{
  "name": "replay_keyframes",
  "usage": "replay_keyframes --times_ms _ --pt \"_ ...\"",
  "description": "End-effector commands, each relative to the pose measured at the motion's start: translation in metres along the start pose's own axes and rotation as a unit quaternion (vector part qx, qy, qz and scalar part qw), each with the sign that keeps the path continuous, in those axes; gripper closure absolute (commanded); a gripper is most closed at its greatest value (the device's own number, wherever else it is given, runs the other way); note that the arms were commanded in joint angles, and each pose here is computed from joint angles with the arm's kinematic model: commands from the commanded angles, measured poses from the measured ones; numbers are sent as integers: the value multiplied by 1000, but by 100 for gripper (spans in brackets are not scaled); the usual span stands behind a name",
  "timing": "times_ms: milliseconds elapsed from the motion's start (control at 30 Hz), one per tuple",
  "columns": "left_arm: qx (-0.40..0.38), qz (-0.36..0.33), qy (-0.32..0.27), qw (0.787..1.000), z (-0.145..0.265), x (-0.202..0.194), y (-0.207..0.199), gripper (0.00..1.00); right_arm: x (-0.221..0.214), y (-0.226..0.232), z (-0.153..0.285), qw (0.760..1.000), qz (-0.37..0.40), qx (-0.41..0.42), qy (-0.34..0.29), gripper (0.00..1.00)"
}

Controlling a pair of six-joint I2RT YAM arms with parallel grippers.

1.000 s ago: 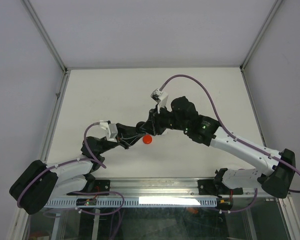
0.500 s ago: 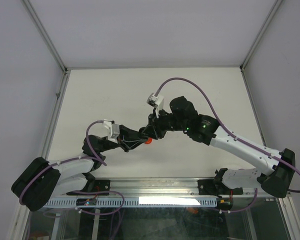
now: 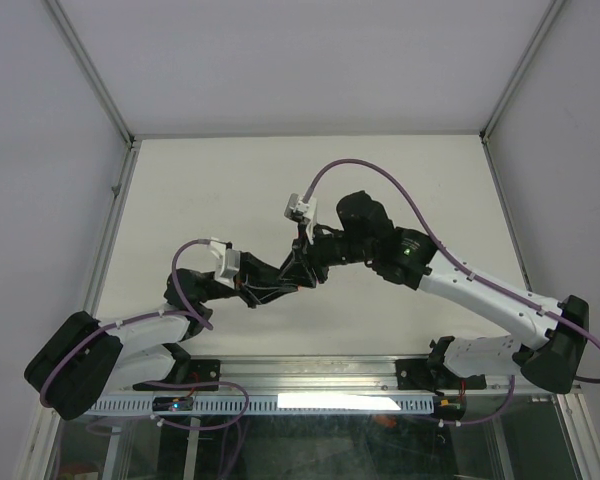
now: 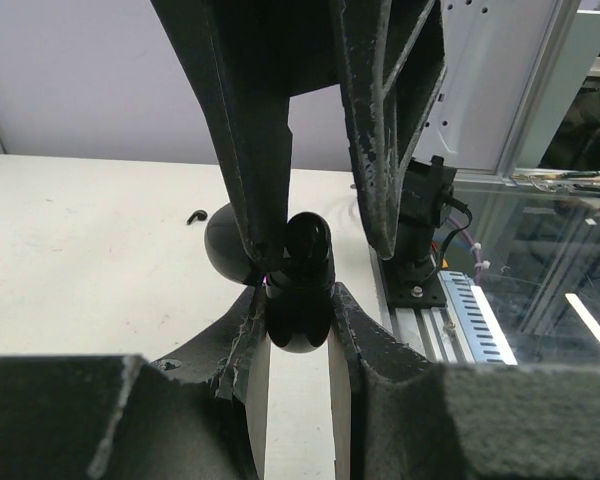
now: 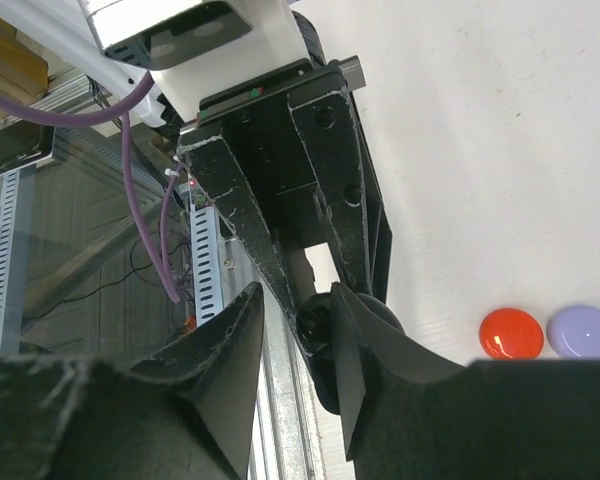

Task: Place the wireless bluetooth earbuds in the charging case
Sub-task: Place the earbud in the charging case, then adjust the earbud at the center of the board.

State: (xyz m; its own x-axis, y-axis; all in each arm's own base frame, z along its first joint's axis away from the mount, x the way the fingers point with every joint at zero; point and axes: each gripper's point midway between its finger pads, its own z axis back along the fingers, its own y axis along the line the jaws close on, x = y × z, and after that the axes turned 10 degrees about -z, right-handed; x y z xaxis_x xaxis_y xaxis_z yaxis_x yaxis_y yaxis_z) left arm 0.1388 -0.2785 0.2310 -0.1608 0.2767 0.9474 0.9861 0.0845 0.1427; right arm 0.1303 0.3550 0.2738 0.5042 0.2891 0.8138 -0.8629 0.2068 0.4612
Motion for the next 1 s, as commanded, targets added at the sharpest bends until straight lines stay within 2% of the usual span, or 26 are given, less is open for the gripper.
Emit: replay_keyframes --times_ms 0,300,533,733,967 --pt "-29 -45 -37 998 -8 26 -5 96 24 9 4 999 34 9 -27 63" --pt "-8 -43 -38 998 -3 23 -2 96 40 5 15 997 47 -22 -64 51" --pt "26 -40 -34 998 1 17 6 99 55 5 29 993 53 -48 -97 46" --pt "116 -31 -20 993 15 2 28 98 52 -29 49 982 27 -157 -99 40" --pt "184 -44 -7 982 31 -5 44 99 20 -90 83 948 -49 -306 -73 34"
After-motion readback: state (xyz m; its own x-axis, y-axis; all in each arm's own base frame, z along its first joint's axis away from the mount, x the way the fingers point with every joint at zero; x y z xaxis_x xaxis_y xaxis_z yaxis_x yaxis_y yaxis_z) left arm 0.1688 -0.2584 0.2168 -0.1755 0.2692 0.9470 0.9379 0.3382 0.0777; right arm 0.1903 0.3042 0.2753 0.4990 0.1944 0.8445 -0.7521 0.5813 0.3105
